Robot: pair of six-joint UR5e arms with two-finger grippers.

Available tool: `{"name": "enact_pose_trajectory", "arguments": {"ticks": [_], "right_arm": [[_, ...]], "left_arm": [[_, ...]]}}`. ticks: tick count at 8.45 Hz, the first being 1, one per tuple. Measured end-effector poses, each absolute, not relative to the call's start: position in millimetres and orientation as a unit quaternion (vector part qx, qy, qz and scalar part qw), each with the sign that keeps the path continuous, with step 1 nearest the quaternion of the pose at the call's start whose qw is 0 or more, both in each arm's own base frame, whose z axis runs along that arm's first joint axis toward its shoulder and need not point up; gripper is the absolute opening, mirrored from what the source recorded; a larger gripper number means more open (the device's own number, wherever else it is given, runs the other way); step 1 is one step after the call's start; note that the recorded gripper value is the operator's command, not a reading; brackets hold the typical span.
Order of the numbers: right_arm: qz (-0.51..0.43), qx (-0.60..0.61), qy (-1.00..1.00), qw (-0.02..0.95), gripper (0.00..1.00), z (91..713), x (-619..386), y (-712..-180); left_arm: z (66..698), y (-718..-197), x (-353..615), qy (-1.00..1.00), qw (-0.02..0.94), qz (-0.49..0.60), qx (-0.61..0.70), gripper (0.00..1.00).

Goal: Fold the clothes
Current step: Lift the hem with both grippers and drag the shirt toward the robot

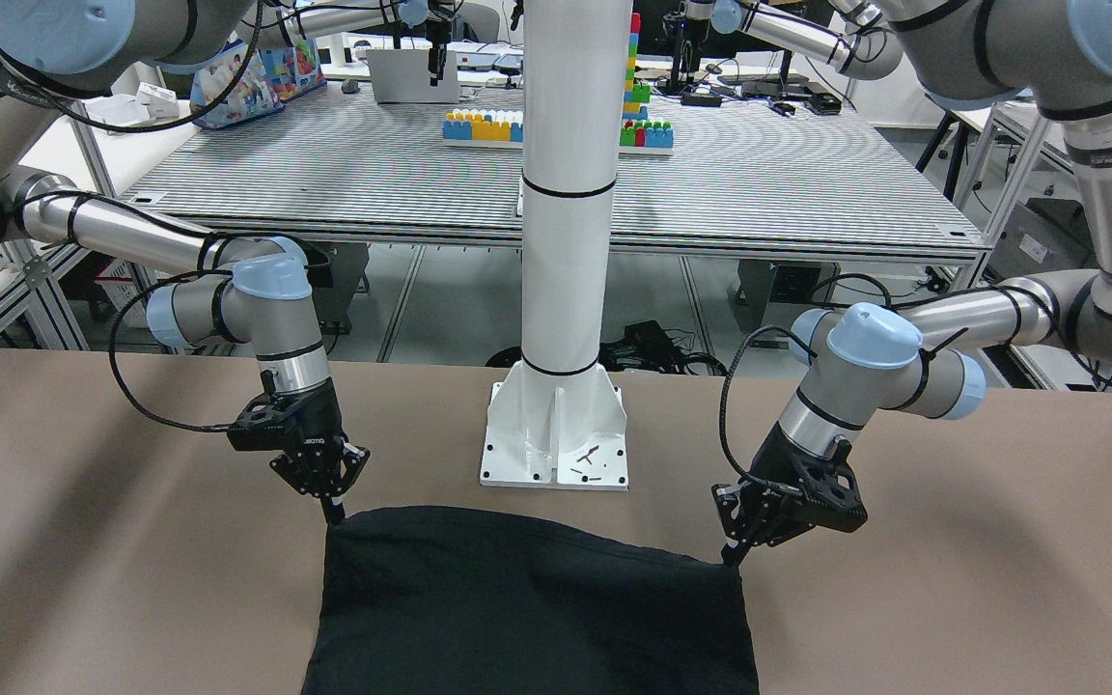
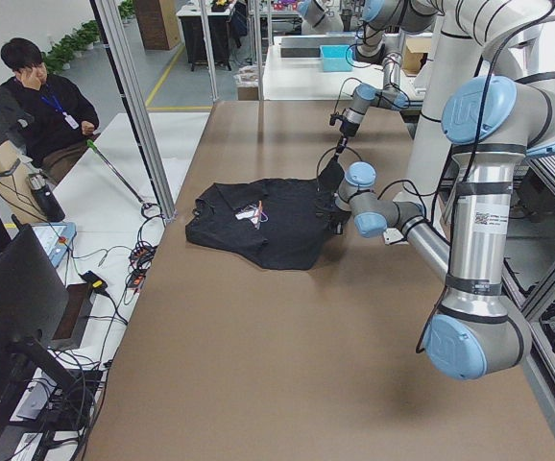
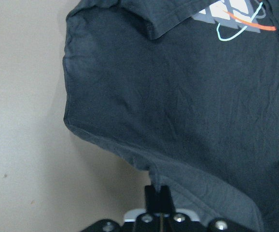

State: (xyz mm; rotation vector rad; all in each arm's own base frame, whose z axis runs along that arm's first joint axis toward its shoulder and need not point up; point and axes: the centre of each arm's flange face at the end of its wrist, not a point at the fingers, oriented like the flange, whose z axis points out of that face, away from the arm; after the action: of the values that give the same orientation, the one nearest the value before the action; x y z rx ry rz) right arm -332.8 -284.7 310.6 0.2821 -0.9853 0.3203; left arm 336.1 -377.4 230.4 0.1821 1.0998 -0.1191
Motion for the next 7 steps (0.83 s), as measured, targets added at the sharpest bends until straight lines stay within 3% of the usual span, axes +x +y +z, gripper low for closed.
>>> {"name": "enact_pose_trajectory", "arguments": {"ticks": [3,7], "right_arm": [[0.065,0.065,-0.485,0.870,0.00,285,-308,-279],[-0.073,-0.066,-0.487,0.868,0.00,217,-276,-169]], "left_arm": [[208,-379,322,0.538,0.842,0.000,0.032,0.00],[199,-271,325,0.570,0.811,0.128,-0.033,0.00]]}}
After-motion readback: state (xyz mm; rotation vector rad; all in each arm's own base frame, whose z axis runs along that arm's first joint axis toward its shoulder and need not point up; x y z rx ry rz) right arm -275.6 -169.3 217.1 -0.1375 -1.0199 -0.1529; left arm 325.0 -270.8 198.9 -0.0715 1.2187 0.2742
